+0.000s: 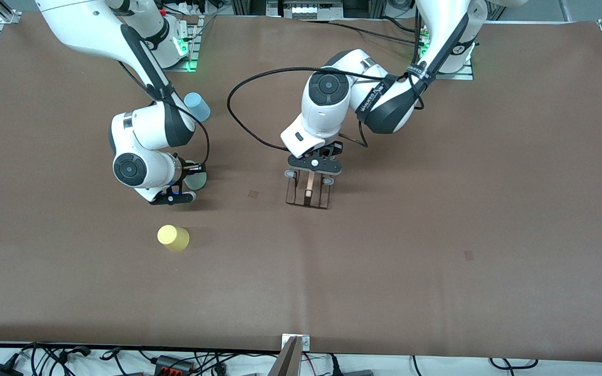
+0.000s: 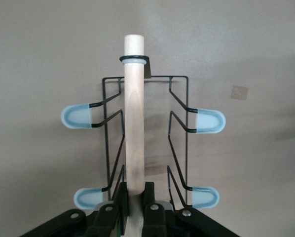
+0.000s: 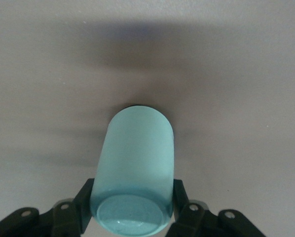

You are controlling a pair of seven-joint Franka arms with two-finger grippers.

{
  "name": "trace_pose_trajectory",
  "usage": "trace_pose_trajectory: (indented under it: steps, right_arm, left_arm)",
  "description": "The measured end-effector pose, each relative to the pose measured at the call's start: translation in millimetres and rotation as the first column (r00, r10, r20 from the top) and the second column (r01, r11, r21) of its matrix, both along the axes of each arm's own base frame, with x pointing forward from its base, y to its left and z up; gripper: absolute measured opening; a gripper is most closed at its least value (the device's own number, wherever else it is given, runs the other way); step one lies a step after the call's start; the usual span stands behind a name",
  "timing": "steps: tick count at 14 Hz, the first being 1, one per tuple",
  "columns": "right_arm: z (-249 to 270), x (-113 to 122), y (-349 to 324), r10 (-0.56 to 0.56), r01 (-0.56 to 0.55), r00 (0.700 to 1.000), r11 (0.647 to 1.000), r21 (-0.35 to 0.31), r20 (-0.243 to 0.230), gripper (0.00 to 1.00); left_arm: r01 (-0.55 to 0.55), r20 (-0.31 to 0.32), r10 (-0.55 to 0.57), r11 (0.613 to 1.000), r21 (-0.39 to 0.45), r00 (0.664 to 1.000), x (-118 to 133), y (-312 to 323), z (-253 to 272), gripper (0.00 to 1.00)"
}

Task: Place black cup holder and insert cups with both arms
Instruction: 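Place the holder mid-table with the left gripper while the right gripper lifts, then withdraw the left gripper to rest while the right gripper carries the cup over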

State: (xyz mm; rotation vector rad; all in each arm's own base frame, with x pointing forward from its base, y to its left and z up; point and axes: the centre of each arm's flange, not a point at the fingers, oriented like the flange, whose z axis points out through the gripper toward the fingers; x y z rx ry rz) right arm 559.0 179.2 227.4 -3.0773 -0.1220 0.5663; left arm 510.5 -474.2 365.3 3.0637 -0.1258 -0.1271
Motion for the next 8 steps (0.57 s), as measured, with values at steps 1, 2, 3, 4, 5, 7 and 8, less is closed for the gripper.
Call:
trace_pose_trajectory:
  steps: [1, 2, 3, 4, 5, 7, 8]
  right_arm:
    - [14, 6, 3, 0.004, -0.004, 1.000, 1.000, 0.002, -0.006, 0.66]
    - [34, 15, 7, 0.009, -0.009, 1.000, 1.000, 0.005, -0.009, 0.66]
    - [58, 25, 10, 0.014, -0.014, 1.000, 1.000, 0.009, -0.008, 0.66]
    - [81, 33, 13, 0.018, -0.018, 1.000, 1.000, 0.015, 0.001, 0.66]
    - [99, 40, 15, 0.020, -0.021, 1.000, 1.000, 0.020, 0.014, 0.66]
    - [112, 46, 17, 0.022, -0.023, 0.999, 0.999, 0.026, 0.028, 0.66]
    - [112, 46, 18, 0.022, -0.023, 0.999, 0.999, 0.026, 0.028, 0.66]
  left_arm:
    - [-0.020, -0.004, 0.020, 1.000, 0.003, 1.000, -1, -1, -2, 0.15]
    - [-0.034, -0.009, 0.034, 0.999, 0.007, 0.999, -3, -4, -5, 0.15]
    - [-0.035, -0.017, 0.035, 0.999, 0.012, 0.999, -7, -9, -11, 0.15]
    - [-0.034, -0.025, 0.035, 0.999, 0.018, 0.999, -12, -15, -17, 0.15]
    - [-0.028, -0.032, 0.028, 0.999, 0.022, 0.999, -17, -20, -22, 0.15]
    - [-0.025, -0.034, 0.026, 0.999, 0.024, 0.999, -22, -26, -24, 0.16]
    - [-0.025, -0.033, 0.026, 0.999, 0.024, 0.999, -22, -26, -24, 0.19]
